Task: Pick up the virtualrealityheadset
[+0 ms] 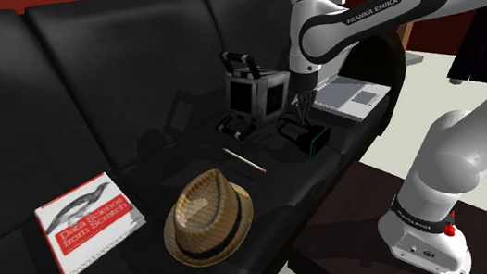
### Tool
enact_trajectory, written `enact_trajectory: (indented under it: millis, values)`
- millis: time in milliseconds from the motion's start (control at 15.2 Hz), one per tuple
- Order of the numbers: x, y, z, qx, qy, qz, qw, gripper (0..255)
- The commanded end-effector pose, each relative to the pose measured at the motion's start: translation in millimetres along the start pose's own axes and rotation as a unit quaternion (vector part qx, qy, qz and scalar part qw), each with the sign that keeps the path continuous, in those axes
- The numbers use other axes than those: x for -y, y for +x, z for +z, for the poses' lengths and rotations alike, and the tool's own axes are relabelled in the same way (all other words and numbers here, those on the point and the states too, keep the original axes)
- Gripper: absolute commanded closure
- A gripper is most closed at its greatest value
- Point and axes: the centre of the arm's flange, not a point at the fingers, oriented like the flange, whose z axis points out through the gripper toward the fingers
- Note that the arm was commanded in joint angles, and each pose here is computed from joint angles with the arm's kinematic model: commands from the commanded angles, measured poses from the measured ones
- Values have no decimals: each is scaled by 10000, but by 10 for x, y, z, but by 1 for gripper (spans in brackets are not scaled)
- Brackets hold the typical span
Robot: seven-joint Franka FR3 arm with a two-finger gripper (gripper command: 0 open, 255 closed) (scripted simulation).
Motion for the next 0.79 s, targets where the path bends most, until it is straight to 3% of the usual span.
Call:
enact_trajectory:
  millis: [0,726]
  values:
    - [0,-1,3,3,1,0,10000,255]
    - [10,-17,-471,3,1,0,10000,255]
